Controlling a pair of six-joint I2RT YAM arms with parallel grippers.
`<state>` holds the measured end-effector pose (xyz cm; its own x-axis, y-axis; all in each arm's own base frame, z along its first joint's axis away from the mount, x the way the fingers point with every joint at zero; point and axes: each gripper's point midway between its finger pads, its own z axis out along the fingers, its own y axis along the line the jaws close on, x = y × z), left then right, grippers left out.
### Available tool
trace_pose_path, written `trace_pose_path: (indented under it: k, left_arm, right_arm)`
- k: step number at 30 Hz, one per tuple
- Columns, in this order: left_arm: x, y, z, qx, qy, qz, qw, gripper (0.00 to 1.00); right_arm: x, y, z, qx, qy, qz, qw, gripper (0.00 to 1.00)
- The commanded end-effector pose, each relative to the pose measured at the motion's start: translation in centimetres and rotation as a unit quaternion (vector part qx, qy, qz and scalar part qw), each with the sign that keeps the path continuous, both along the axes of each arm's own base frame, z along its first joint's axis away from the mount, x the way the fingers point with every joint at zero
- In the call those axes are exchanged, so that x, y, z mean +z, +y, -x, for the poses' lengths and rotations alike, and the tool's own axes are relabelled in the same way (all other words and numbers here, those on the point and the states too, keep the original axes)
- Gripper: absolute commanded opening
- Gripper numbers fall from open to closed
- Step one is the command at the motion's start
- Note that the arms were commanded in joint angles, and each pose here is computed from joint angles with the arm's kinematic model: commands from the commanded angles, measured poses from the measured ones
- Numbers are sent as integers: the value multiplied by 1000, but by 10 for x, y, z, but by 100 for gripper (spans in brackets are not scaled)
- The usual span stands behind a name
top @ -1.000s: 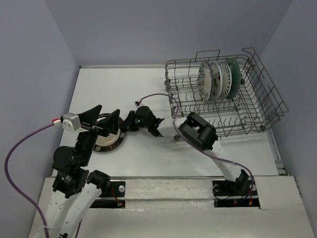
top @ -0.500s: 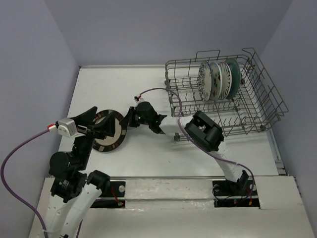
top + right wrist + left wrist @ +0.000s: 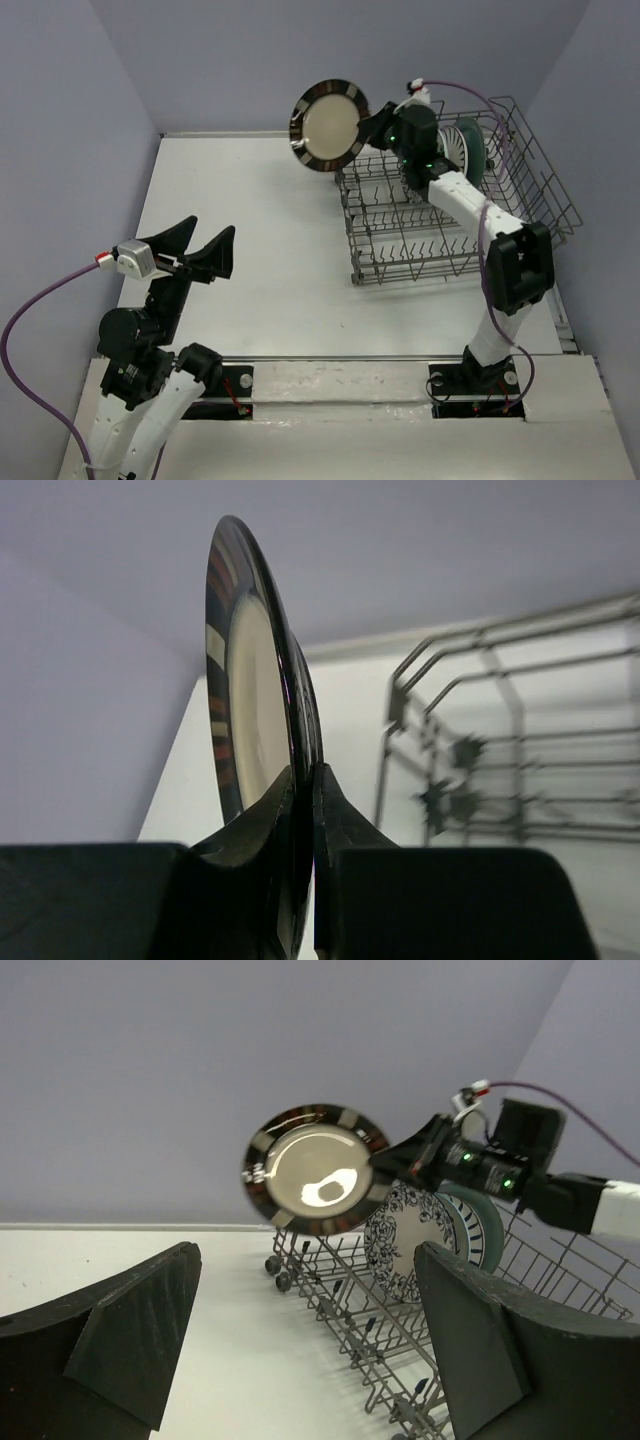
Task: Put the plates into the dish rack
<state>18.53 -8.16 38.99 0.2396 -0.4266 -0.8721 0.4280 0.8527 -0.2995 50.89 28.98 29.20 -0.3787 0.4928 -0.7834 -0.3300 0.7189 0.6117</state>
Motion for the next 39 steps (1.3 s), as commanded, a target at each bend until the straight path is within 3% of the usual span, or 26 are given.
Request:
trace_pose_path:
  k: [1, 5, 7, 12, 17, 29, 39]
  left_arm:
    - [14, 5, 6, 7, -28, 7, 1000, 99]
    - [12, 3, 4, 6, -25, 4, 1000, 99]
    - [12, 3, 4, 5, -26, 3, 1000, 99]
    - [9, 1, -1, 6, -17, -1, 1000, 99]
    - [5, -1, -6, 6, -9, -4, 1000, 99]
    - [0, -1, -13, 12, 3, -7, 1000, 99]
    - [0, -1, -13, 13, 2, -6, 1000, 99]
  right_arm:
    - [130, -87, -2, -100, -144, 42, 984, 7]
    - [155, -154, -8, -197, -168, 144, 955, 7]
    - [157, -166, -9, -213, -173, 206, 939, 7]
    - [164, -186, -5, -238, -168, 275, 916, 7]
    - [148, -195, -4, -247, -140, 308, 908, 7]
    - [106, -164, -3, -205, -76, 334, 917, 7]
    - [72, -139, -14, -199, -38, 390, 898, 7]
